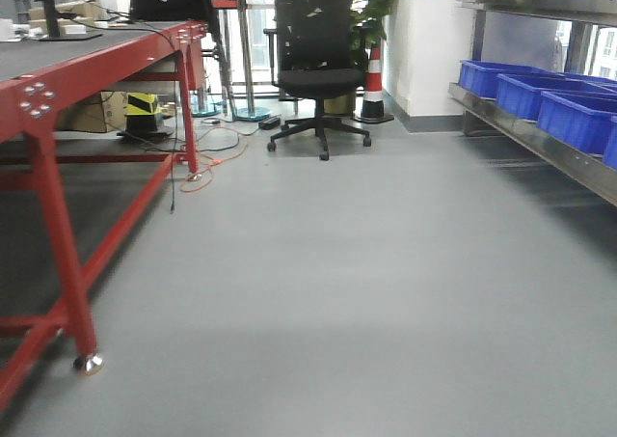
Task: Stack two boxes on right shelf middle
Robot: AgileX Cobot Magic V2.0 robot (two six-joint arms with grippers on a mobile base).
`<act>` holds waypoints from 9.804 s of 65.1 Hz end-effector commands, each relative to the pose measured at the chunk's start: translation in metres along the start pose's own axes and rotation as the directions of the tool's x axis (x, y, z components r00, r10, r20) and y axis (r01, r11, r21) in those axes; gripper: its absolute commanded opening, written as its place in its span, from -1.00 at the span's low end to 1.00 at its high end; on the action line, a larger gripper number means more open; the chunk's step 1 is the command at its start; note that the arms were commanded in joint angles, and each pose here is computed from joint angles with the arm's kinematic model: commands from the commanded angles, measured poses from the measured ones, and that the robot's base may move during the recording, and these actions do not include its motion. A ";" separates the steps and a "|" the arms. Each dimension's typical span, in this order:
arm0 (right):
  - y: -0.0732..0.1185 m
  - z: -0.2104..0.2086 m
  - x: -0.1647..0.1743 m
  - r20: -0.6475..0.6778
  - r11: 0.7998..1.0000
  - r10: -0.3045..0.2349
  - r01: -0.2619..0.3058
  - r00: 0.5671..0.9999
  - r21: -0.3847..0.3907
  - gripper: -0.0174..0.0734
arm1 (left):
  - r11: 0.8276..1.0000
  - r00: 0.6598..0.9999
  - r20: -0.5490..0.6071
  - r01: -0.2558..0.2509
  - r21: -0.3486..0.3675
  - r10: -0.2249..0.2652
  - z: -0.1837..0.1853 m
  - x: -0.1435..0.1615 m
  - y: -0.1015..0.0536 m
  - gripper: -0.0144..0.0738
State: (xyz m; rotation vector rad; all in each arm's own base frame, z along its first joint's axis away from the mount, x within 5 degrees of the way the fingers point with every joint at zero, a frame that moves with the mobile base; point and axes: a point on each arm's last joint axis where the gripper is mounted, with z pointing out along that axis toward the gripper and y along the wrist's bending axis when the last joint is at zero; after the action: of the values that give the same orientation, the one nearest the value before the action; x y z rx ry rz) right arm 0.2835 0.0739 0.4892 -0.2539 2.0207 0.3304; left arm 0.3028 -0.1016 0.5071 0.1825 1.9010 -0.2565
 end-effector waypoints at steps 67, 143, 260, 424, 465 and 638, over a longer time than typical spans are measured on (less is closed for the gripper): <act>-0.001 -0.006 -0.007 0.059 1.000 -0.013 0.012 0.998 0.012 -0.95 | 1.000 0.995 0.097 -0.014 -0.004 0.014 -0.008 -0.011 0.001 -0.93; -0.001 -0.006 -0.008 0.073 1.000 -0.013 0.012 0.997 0.013 -0.95 | 1.000 0.995 0.098 -0.019 -0.009 0.020 -0.008 -0.011 0.001 -0.93; -0.001 -0.006 -0.008 0.073 1.000 -0.013 0.012 0.997 0.013 -0.95 | 1.000 0.995 0.098 -0.021 -0.011 0.022 -0.008 -0.011 0.001 -0.93; -0.005 0.036 0.029 -0.305 0.999 0.016 -0.024 0.952 -0.021 -0.95 | 0.998 0.906 -0.424 -0.015 -0.064 -0.013 0.034 0.048 0.005 -0.93; -0.005 0.041 0.031 -0.328 0.999 0.023 -0.035 0.944 -0.031 0.61 | 0.995 0.883 -0.469 -0.039 -0.087 -0.006 0.038 0.053 0.008 0.61; -0.004 -0.113 0.230 0.348 0.986 -0.148 0.111 0.926 0.124 -0.96 | 0.977 0.931 0.361 0.023 -0.212 0.056 -0.158 0.340 0.059 -0.92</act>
State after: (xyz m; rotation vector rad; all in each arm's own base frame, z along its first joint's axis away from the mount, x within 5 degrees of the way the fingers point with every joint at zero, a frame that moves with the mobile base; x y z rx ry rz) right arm 0.0874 0.0245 0.3300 -0.2455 1.6761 0.1925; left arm 0.0614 -0.0037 0.2479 0.0147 1.5666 -0.0888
